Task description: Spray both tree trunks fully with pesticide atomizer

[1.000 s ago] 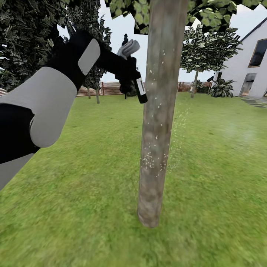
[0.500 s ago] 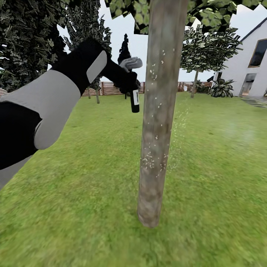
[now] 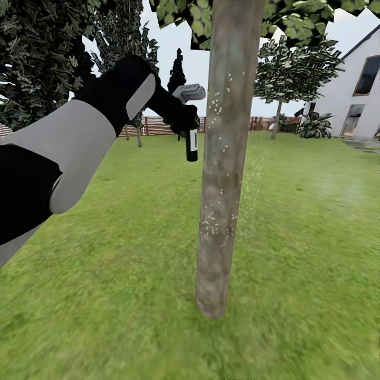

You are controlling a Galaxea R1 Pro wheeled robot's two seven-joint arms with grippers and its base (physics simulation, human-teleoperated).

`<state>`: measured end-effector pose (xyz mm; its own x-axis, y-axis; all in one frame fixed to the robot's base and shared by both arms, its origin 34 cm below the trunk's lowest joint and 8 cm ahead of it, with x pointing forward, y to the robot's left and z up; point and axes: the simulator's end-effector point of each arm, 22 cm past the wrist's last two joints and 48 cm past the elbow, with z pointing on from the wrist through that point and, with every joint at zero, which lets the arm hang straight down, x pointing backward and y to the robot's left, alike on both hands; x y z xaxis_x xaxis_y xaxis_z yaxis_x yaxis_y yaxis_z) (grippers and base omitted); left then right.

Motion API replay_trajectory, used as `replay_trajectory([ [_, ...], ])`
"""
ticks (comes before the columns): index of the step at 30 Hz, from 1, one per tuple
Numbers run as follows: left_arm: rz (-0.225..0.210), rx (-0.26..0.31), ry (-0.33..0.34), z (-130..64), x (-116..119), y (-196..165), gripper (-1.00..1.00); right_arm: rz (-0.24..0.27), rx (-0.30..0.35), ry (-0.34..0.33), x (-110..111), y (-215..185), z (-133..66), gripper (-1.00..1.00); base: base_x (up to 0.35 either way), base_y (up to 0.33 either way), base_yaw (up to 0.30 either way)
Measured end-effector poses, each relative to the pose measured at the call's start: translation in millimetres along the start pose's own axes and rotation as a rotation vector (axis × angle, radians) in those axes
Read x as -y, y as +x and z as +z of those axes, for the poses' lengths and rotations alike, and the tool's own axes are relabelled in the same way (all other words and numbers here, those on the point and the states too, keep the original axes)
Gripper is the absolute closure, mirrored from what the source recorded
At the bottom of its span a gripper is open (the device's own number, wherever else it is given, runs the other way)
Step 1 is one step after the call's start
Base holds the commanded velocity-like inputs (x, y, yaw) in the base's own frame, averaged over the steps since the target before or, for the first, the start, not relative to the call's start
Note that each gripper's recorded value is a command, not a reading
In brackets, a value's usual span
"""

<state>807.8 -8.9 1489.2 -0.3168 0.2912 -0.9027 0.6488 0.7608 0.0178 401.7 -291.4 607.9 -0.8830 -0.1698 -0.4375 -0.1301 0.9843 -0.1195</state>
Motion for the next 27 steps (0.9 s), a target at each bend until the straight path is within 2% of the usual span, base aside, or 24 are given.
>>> replay_trajectory([
  [6,0.001,-0.002,0.003,0.9,0.2,0.9,1.0,0.0,0.0,-0.001,-0.4,0.0,0.2,-1.0,-0.179,0.0,0.0],
  [11,0.004,0.008,0.002,2.6,-0.8,0.7,1.0,0.0,0.0,-0.001,-0.6,-0.1,0.0,-1.0,-0.036,0.0,0.0],
  [15,-0.035,-0.007,-0.023,31.8,-31.4,37.7,1.0,0.0,-0.001,0.0,-0.1,0.1,0.2,-1.0,-0.002,0.0,0.0],
  [16,-0.062,-0.021,-0.025,41.9,-40.1,55.4,1.0,0.0,0.0,0.0,-0.3,0.1,0.0,-1.0,0.0,0.0,0.0],
  [17,-0.07,-0.036,-0.04,49.8,-50.1,70.7,1.0,0.0,-0.001,0.0,-0.1,0.1,0.2,-1.0,0.0,0.0,0.0],
  [19,-0.089,-0.03,-0.044,56.4,-58.9,82.3,1.0,0.0,0.0,0.0,0.1,0.1,0.1,-1.0,0.0,0.0,0.0],
  [21,-0.101,-0.035,-0.046,61.0,-63.2,92.1,1.0,0.0,0.0,-0.001,-0.4,0.0,0.1,-1.0,0.0,0.0,0.0],
  [24,-0.127,-0.07,-0.033,77.8,-64.0,124.9,1.0,0.0,0.0,-0.001,-0.7,0.0,0.1,-1.0,0.0,0.0,0.0],
  [26,-0.128,-0.049,-0.018,91.0,-63.0,140.6,1.0,0.0,0.0,-0.001,-0.6,0.1,0.0,-1.0,0.0,0.0,0.0],
  [27,-0.12,-0.058,-0.022,97.7,-64.6,153.8,1.0,0.0,-0.001,-0.001,-0.7,0.0,0.1,-1.0,0.0,0.0,0.0],
])
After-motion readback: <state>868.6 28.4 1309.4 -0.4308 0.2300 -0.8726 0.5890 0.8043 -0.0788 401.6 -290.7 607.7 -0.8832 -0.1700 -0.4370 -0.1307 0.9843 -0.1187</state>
